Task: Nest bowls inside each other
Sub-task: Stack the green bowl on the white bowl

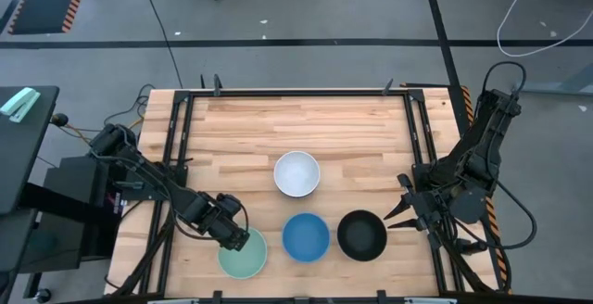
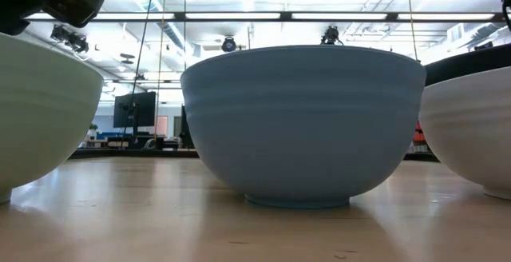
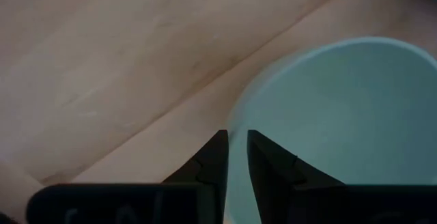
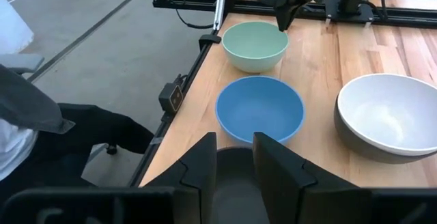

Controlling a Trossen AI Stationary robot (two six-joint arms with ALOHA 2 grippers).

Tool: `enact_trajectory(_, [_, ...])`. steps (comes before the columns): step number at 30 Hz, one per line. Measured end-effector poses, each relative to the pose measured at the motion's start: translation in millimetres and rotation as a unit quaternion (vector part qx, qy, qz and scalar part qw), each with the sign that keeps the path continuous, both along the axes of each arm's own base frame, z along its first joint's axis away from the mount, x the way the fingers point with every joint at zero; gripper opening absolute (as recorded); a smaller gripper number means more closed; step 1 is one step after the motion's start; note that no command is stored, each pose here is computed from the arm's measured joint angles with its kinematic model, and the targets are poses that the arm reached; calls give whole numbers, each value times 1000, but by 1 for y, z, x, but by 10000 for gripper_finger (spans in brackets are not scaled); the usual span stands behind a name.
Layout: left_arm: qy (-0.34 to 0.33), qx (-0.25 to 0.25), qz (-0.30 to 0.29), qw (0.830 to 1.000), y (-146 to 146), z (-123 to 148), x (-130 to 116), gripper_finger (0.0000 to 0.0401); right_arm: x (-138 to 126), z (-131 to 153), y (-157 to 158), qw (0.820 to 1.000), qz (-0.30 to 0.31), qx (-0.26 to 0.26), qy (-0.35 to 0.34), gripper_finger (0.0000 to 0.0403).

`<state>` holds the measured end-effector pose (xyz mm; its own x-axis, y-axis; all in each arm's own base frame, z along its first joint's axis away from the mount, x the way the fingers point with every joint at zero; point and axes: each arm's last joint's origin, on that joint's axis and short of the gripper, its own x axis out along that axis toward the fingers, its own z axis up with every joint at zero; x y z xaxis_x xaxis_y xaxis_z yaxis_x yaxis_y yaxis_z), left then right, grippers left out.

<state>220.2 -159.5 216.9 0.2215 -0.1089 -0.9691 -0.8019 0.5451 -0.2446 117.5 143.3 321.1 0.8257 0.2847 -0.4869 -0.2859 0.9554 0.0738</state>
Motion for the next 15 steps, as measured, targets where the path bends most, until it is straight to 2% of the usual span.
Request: enact_trajectory(15, [6,9,3,1000,3,-1,0,62,0,0,0,1000,1,-1,0,105])
